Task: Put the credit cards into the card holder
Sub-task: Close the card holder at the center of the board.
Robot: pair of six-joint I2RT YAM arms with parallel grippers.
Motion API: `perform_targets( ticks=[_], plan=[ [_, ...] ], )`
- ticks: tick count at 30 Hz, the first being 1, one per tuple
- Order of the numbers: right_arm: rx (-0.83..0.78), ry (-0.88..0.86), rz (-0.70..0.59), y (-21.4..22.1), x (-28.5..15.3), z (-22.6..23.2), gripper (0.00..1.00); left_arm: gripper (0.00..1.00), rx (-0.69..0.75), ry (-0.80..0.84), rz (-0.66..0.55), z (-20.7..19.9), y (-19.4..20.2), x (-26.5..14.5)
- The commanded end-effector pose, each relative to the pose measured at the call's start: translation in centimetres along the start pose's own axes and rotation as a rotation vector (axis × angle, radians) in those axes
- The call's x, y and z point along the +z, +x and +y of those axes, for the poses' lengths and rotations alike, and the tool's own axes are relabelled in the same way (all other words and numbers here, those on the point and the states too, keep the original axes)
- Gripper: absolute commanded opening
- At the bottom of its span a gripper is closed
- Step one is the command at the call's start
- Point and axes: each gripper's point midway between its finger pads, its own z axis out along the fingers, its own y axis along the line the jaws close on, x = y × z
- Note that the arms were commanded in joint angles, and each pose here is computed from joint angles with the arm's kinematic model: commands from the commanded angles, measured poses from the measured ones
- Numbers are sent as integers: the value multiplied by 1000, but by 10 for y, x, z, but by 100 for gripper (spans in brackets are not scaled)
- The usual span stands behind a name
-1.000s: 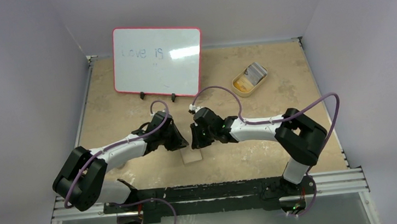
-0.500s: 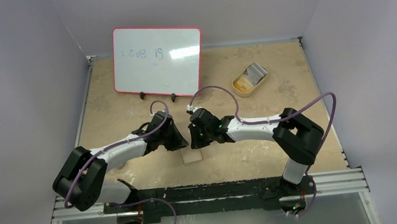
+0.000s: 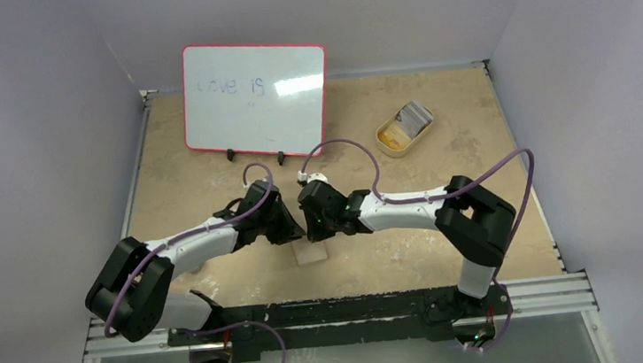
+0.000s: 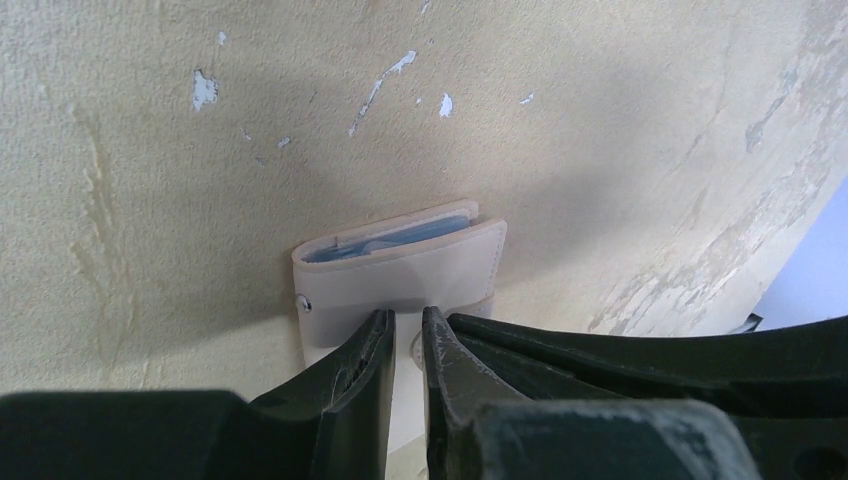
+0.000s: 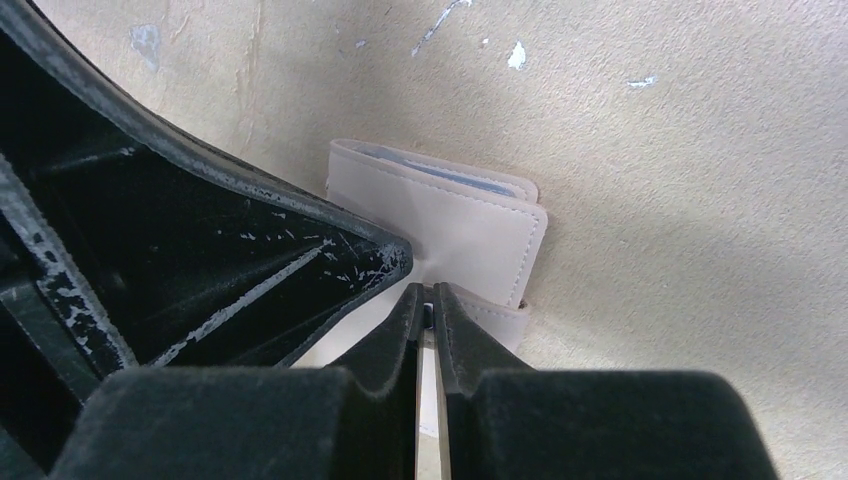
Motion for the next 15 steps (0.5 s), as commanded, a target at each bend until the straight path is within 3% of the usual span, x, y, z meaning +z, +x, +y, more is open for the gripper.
perform_targets(
  ticks=[1, 15],
  plan=[
    [5, 21, 76, 36, 2, -1, 8, 15, 13, -51, 3, 17, 8, 12],
    [-13, 15, -24, 1, -28, 11, 12, 15, 16, -57, -2, 17, 7, 11]
  ],
)
